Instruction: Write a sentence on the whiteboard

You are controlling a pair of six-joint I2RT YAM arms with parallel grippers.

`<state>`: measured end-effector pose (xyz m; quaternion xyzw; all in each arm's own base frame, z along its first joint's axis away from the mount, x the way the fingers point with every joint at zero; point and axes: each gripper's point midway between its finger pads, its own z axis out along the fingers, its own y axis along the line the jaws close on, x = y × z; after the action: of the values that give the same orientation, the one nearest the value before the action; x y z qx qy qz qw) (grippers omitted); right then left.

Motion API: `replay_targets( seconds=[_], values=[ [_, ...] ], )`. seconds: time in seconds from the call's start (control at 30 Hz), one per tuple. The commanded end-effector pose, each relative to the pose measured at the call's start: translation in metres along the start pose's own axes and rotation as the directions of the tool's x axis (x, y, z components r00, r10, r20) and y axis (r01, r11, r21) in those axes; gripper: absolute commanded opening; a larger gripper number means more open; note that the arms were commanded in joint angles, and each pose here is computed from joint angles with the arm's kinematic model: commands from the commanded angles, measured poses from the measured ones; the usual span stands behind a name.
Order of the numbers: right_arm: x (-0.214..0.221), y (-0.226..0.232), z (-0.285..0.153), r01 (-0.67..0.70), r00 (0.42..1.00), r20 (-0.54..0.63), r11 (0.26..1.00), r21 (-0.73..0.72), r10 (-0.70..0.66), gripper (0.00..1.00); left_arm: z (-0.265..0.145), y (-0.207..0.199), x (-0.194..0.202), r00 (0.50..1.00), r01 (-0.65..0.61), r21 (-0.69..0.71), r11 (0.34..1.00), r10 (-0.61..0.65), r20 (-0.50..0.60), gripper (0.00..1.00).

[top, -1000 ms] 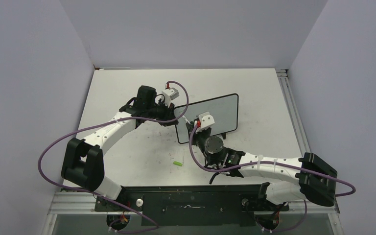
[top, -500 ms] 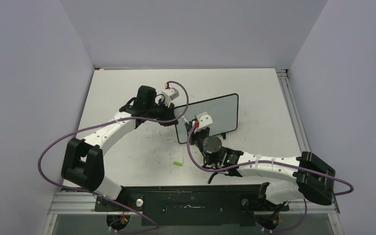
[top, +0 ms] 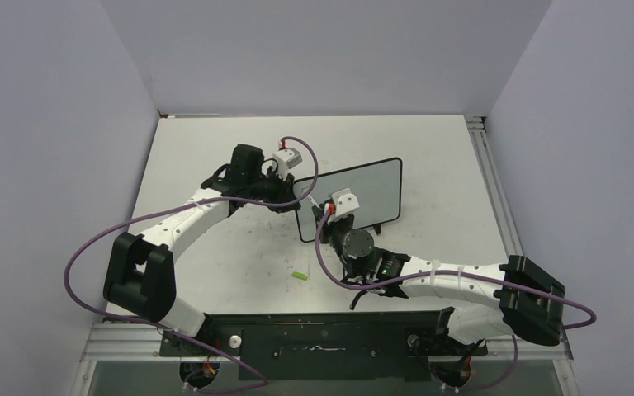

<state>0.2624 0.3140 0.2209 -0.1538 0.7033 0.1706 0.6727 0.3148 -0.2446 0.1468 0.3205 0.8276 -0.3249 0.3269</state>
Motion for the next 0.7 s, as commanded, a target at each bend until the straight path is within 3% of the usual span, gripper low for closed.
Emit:
replay_targets(
  seconds=[0.0,0.67],
  values=[
    [-0.012,0.000,0.000,-0.030,0.999,0.034,0.999,0.018,0.029,0.05,-0.006,0.006,-0.004,0.999,-0.035,-0.053,0.998,0.034,-0.009,0.00],
    [0.028,-0.006,-0.011,-0.025,0.998,-0.064,1.000,0.017,0.026,0.05,-0.007,0.006,-0.006,0.999,-0.038,-0.054,0.998,0.038,-0.004,0.00]
  ],
)
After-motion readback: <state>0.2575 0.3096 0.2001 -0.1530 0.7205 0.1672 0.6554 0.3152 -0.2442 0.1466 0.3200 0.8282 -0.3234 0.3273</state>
